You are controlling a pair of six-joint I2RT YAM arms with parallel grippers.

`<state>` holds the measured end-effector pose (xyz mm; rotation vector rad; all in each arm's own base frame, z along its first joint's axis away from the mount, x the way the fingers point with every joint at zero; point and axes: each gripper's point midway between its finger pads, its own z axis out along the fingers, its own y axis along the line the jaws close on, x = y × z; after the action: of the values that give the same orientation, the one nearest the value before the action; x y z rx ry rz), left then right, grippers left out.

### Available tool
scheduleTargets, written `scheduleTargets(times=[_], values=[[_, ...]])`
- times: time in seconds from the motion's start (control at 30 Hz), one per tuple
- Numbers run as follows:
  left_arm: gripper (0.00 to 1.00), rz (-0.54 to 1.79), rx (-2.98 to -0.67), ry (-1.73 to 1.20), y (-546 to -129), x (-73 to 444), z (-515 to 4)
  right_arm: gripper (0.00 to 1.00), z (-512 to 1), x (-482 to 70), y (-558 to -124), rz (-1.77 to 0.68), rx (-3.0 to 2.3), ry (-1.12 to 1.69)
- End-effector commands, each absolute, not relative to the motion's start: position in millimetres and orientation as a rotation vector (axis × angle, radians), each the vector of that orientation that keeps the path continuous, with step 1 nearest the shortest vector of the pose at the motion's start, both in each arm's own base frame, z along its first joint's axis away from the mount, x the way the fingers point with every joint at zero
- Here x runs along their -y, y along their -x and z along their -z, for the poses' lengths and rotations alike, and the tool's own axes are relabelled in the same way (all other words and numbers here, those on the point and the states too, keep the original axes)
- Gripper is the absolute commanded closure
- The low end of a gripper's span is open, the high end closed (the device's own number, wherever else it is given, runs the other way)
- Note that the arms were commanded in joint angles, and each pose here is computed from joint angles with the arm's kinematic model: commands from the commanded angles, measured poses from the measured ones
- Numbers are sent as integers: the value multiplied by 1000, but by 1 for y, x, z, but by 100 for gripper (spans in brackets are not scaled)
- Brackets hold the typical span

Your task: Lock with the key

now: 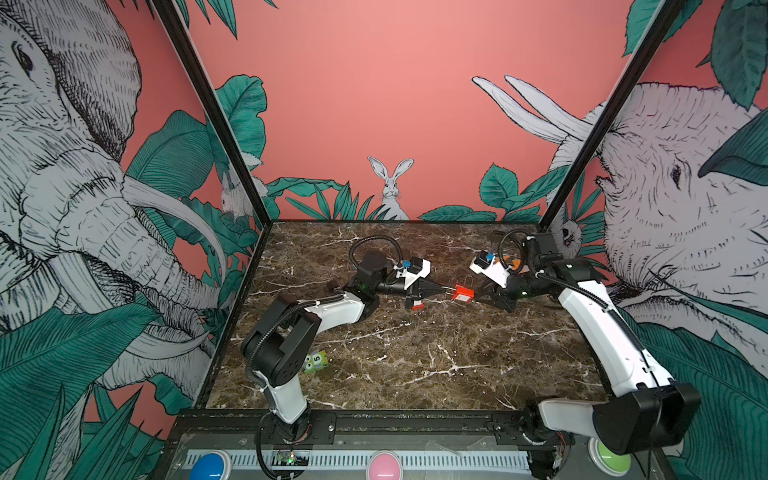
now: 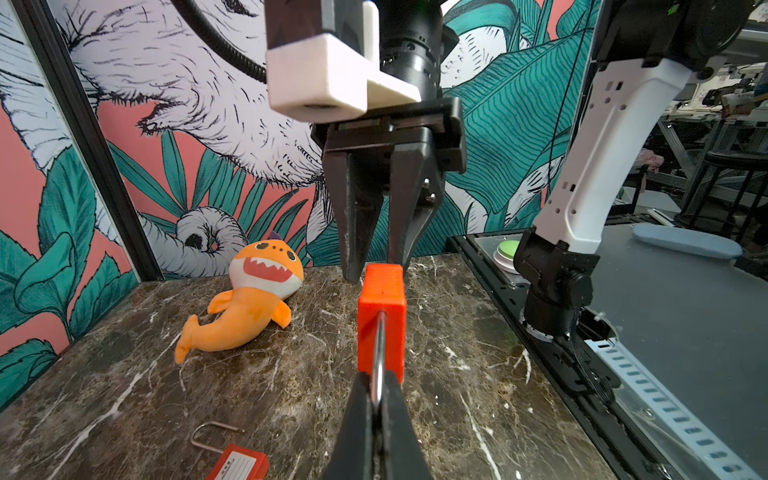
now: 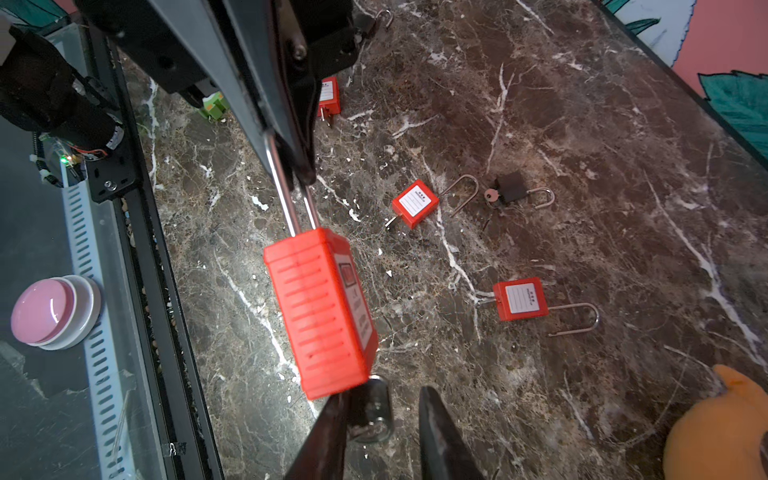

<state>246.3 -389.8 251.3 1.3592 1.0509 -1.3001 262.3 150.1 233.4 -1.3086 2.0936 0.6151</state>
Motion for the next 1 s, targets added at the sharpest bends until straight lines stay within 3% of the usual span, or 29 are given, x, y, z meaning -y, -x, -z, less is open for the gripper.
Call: scheduleTargets(times=[0.0, 0.23, 0.37, 0.77, 0.87, 0.97], values=[[100, 1248, -912, -1363, -240, 389, -290, 72, -230, -157, -250, -704, -2065, 1339], [100, 1242, -917, -1362, -240, 389, -289, 72, -229, -158, -242, -711, -2032, 1344], [100, 1242, -914, -1363, -238, 389, -291, 79, -226, -155, -245, -674, -2037, 1350], [100, 1254, -929, -1365, -237, 390, -290, 80, -229, -150, -259, -477, -1901, 1345], [100, 1264, -936, -1365, -237, 390, -289, 74, -228, -146, -258, -395, -1846, 1372], [100, 1266, -939, -1364, -237, 391, -289, 56, -226, -138, -257, -281, -1804, 1394]])
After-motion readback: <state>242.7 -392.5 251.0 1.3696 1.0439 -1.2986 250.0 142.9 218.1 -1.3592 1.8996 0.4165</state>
